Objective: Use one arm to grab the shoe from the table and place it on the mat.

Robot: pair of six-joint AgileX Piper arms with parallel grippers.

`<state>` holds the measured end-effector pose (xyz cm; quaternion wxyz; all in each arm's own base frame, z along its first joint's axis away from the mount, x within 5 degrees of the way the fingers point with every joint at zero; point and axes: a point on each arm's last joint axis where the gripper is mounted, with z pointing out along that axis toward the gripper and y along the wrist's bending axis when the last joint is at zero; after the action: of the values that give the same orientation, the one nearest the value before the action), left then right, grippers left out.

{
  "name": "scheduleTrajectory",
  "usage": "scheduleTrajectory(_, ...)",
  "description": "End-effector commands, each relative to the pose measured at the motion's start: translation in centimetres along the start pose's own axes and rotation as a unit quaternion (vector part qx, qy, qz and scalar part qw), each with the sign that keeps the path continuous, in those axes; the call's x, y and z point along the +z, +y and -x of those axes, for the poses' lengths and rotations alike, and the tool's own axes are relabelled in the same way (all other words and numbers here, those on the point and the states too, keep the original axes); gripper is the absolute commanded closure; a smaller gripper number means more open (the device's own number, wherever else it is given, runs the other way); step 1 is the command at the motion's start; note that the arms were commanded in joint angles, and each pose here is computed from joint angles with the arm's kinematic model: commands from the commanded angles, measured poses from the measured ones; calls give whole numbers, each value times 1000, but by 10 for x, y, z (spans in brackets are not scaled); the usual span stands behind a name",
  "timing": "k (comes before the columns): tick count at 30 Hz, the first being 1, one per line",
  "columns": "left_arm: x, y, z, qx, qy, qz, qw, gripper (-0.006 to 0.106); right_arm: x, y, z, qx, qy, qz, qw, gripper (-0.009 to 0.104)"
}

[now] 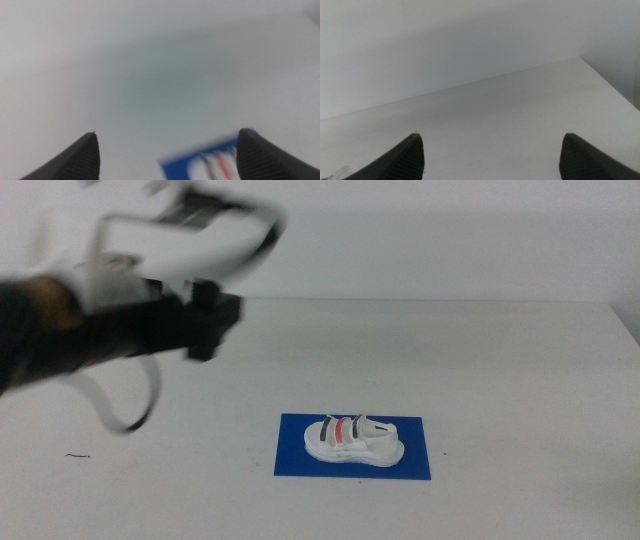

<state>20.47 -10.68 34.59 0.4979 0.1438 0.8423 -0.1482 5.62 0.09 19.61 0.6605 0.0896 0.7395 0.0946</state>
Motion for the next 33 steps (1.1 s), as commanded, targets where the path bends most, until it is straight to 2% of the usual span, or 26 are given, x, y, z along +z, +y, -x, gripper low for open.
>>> scheduleTrajectory(1,-16,13,-17,45,-106,8,993,7,0,0,0,-5,-5,2,1000,16)
scheduleTrajectory(5,-47,37,-60,12,-210,53,976,7,0,0,0,-5,-5,2,1000,16)
scheduleTrajectory(10,-76,46,-102,-8,-271,90,958,7,0,0,0,-5,-5,2,1000,16)
scheduleTrajectory(20,-97,44,-146,-34,-274,97,956,7,0,0,0,-5,-5,2,1000,16)
scheduleTrajectory(28,-97,44,-192,-15,-306,99,947,7,0,0,0,-5,-5,2,1000,16)
scheduleTrajectory(33,-94,44,-198,-20,-272,102,957,7,0,0,0,-5,-5,2,1000,16)
